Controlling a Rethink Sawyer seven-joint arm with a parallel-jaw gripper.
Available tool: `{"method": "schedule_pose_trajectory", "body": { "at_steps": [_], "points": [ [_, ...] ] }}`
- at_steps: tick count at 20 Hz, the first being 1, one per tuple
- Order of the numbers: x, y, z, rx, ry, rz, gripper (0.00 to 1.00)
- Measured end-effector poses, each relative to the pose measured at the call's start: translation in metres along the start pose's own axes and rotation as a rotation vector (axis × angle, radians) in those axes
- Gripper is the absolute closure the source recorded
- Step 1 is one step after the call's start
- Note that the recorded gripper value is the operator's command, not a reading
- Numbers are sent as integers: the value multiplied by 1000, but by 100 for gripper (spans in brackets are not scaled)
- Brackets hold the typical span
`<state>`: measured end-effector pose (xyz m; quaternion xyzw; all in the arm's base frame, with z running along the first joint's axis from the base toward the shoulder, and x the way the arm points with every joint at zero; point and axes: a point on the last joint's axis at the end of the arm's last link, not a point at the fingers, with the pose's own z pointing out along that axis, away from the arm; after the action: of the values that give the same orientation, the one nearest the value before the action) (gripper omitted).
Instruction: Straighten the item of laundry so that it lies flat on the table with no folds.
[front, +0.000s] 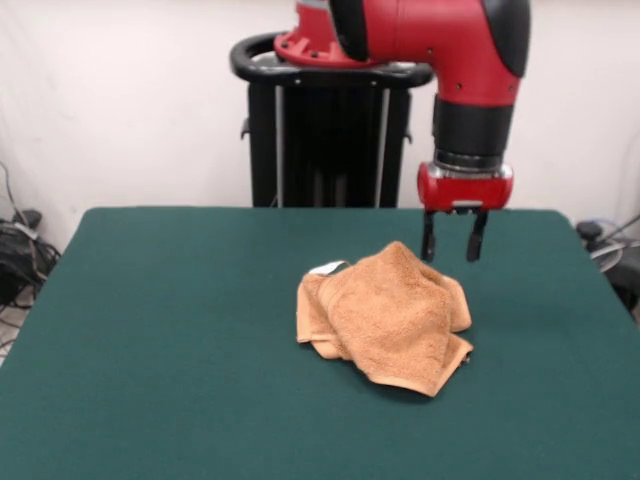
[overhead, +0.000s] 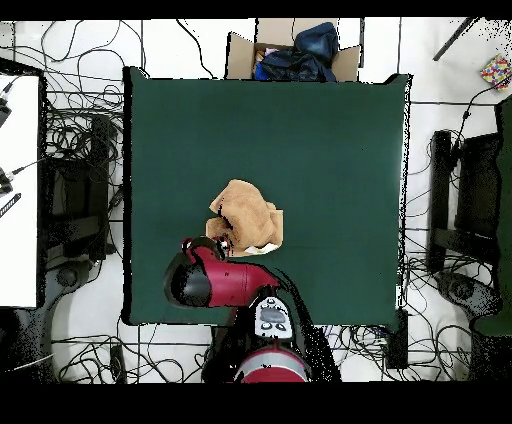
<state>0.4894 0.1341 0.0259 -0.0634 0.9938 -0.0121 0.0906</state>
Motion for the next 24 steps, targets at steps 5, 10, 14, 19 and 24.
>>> {"method": "schedule_pose_trajectory", "body": {
  "at_steps": [5,10,14,19,24],
  "points": [
    [-6,6,4,0,-10,-14,0],
    [-10,13,10,-2,-14,-28,0],
    [-13,15,17,-3,-14,-31,0],
    [-19,14,28,-3,-17,-30,0],
    [-24,9,43,-2,-15,-23,0]
  ]
}}
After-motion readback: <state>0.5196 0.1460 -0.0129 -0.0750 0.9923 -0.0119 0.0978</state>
